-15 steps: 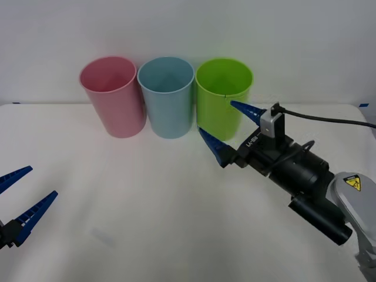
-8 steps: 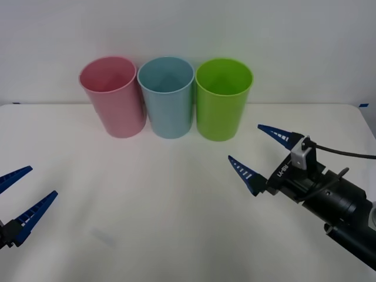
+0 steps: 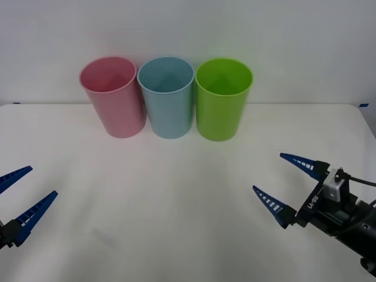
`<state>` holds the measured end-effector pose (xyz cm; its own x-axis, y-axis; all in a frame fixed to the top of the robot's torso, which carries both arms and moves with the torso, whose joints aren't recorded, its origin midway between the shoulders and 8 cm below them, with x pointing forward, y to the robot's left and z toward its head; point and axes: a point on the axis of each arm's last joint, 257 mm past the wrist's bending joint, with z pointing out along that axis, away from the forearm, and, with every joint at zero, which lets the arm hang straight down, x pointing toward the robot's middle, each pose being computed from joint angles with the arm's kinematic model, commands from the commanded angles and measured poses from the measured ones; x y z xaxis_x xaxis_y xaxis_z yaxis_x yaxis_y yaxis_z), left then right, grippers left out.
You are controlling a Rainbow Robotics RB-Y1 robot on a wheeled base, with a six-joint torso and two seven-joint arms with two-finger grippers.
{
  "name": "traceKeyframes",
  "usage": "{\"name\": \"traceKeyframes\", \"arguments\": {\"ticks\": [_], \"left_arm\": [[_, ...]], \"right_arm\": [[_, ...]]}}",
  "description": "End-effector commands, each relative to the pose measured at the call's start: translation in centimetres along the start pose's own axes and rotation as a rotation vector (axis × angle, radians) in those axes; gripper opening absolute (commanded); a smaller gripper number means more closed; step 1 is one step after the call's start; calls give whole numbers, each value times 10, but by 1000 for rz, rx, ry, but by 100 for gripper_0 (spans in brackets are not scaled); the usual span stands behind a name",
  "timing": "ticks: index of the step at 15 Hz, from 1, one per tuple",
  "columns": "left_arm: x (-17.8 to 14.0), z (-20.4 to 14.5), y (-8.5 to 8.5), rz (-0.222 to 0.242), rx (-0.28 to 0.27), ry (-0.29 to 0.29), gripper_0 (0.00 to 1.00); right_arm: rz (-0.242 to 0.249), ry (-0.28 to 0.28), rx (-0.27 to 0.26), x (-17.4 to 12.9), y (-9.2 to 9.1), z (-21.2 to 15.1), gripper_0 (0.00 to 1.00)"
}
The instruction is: Grasp the object on the table and drop it into the matching bin: aluminum can to the light blue bin, PET bottle to the pink bin.
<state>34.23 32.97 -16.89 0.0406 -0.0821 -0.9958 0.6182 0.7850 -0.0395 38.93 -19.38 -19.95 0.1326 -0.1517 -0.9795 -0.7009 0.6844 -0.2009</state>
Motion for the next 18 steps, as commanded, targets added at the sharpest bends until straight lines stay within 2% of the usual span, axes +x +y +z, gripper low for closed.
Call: {"name": "traceKeyframes", "arguments": {"ticks": [1, 7, 10, 12, 18], "left_arm": [[0, 0, 0, 0, 0, 0, 100], [0, 0, 0, 0, 0, 0, 100], [0, 0, 0, 0, 0, 0, 100], [0, 0, 0, 0, 0, 0, 100], [0, 0, 0, 0, 0, 0, 100]], "right_arm": [[8, 12, -19, 4, 4, -24, 100], [83, 30, -25, 26, 0, -80, 100], [102, 38, -33, 32, 4, -98, 100], [121, 60, -19, 39, 7, -110, 100], [134, 75, -10, 44, 11, -117, 100]]}}
